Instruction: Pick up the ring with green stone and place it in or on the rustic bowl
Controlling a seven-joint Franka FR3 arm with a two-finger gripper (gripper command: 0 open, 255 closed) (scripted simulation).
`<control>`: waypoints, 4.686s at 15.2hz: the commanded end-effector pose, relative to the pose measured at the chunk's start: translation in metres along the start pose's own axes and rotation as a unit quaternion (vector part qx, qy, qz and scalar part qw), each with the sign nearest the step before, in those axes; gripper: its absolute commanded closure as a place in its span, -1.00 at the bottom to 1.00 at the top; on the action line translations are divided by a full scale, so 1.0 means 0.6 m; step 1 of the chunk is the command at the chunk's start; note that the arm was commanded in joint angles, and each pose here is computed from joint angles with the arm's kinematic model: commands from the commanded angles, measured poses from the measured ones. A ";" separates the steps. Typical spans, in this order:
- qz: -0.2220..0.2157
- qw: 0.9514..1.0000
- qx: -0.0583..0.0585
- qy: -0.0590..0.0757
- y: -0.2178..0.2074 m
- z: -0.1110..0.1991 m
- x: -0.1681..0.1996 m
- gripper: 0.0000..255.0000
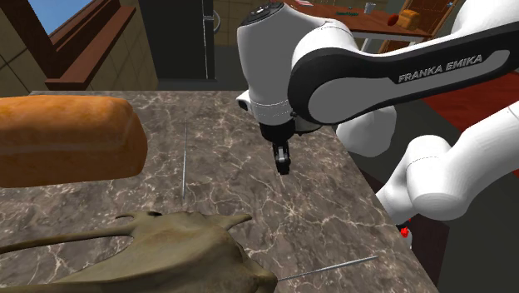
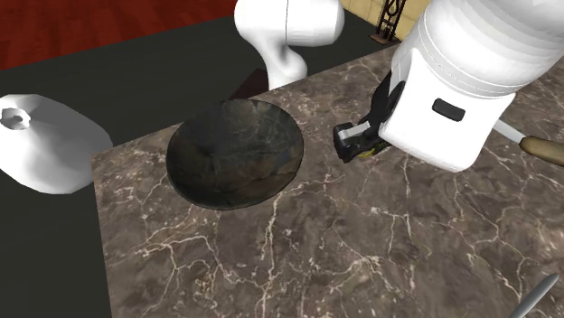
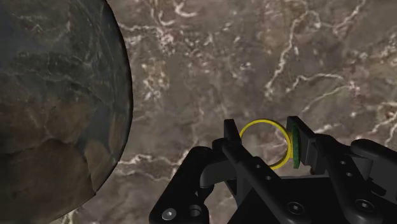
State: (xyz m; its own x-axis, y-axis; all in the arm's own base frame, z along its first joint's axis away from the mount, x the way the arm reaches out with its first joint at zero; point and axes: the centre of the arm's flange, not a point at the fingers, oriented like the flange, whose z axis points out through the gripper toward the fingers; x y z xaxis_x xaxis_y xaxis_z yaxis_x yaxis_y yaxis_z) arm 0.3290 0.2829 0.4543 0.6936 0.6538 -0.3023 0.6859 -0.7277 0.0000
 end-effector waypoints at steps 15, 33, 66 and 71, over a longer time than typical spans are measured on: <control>0.000 1.000 0.017 -0.004 -0.007 -0.049 -0.017 1.00; 0.000 1.000 0.017 -0.004 0.036 -0.177 -0.069 1.00; 0.000 1.000 0.017 -0.004 0.308 -0.045 -0.102 1.00; 0.000 1.000 0.017 -0.004 0.308 -0.045 -0.102 -1.00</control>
State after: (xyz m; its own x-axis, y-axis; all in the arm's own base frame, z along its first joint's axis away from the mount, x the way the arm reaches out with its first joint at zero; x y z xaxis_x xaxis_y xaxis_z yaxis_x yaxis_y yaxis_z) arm 0.4190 0.1141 0.4985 0.6915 0.6522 -0.3105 0.6780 -0.7344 -0.0325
